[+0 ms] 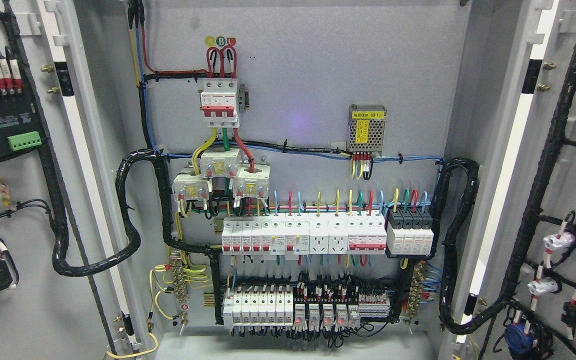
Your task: Open door with both hands
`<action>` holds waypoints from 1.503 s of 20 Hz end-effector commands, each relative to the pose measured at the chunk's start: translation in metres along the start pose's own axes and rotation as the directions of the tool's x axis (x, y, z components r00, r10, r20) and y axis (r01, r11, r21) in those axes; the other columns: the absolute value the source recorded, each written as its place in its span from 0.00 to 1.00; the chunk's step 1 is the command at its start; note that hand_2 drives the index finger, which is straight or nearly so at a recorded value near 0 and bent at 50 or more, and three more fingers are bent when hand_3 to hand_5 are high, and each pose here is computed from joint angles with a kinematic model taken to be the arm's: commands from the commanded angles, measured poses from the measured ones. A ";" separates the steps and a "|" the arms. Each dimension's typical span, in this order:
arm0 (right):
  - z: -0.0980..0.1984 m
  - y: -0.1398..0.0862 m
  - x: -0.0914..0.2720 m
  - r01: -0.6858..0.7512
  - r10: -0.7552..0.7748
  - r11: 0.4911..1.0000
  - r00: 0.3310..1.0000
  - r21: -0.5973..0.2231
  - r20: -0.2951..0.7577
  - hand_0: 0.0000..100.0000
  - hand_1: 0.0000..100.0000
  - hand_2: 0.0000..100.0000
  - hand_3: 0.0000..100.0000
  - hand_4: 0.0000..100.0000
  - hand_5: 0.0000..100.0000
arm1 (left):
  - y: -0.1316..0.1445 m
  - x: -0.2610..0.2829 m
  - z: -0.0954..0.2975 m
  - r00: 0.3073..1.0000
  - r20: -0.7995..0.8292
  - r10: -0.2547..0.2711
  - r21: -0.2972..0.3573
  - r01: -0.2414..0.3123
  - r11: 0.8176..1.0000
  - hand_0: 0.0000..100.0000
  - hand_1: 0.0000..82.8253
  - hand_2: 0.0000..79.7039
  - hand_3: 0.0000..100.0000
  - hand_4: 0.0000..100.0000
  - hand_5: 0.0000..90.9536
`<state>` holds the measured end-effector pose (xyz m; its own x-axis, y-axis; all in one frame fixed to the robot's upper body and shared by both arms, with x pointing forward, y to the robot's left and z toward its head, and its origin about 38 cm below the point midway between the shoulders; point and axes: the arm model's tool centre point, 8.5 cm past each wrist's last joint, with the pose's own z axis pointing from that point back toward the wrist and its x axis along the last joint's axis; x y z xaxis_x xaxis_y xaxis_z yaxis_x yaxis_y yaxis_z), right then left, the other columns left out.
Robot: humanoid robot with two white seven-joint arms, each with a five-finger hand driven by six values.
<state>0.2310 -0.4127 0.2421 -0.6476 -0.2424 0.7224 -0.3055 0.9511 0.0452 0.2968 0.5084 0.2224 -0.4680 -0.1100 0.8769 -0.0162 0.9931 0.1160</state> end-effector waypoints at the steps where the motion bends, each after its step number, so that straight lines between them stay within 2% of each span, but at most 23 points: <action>1: 0.003 -0.006 0.005 0.009 -0.008 1.000 1.000 -0.025 0.013 0.00 0.00 0.00 0.00 0.00 0.00 | 0.021 -0.007 0.004 0.999 -0.039 -0.014 0.046 0.016 0.999 0.00 0.00 0.00 0.00 0.00 0.00; 11: 0.012 -0.021 -0.003 0.010 -0.011 0.997 1.000 -0.077 -0.013 0.00 0.00 0.00 0.00 0.00 0.00 | 0.029 -0.006 0.002 0.999 -0.045 -0.002 0.065 0.005 0.998 0.00 0.00 0.00 0.00 0.00 0.00; 19: 0.010 -0.028 -0.003 0.003 -0.003 0.996 1.000 -0.089 -0.003 0.00 0.00 0.00 0.00 0.00 0.00 | 0.037 -0.007 0.001 0.998 -0.054 -0.018 0.078 0.022 0.997 0.00 0.00 0.00 0.00 0.00 0.00; 23: 0.008 -0.032 0.003 -0.013 0.015 0.996 1.000 -0.094 0.015 0.00 0.00 0.00 0.00 0.00 0.00 | 0.040 -0.007 0.001 0.999 -0.052 -0.004 0.092 0.009 0.996 0.00 0.00 0.00 0.00 0.00 0.00; 30: 0.009 -0.034 0.007 -0.025 0.027 0.995 1.000 -0.096 0.015 0.00 0.00 0.00 0.00 0.00 0.00 | 0.046 -0.008 0.001 0.998 -0.063 -0.010 0.103 0.017 0.995 0.00 0.00 0.00 0.00 0.00 0.00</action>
<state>0.2329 -0.4406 0.2382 -0.6593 -0.2390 0.7129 -0.2444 0.9648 0.0974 0.2996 0.5452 0.2216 -0.4275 -0.1094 0.8974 -0.0929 0.9927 0.0768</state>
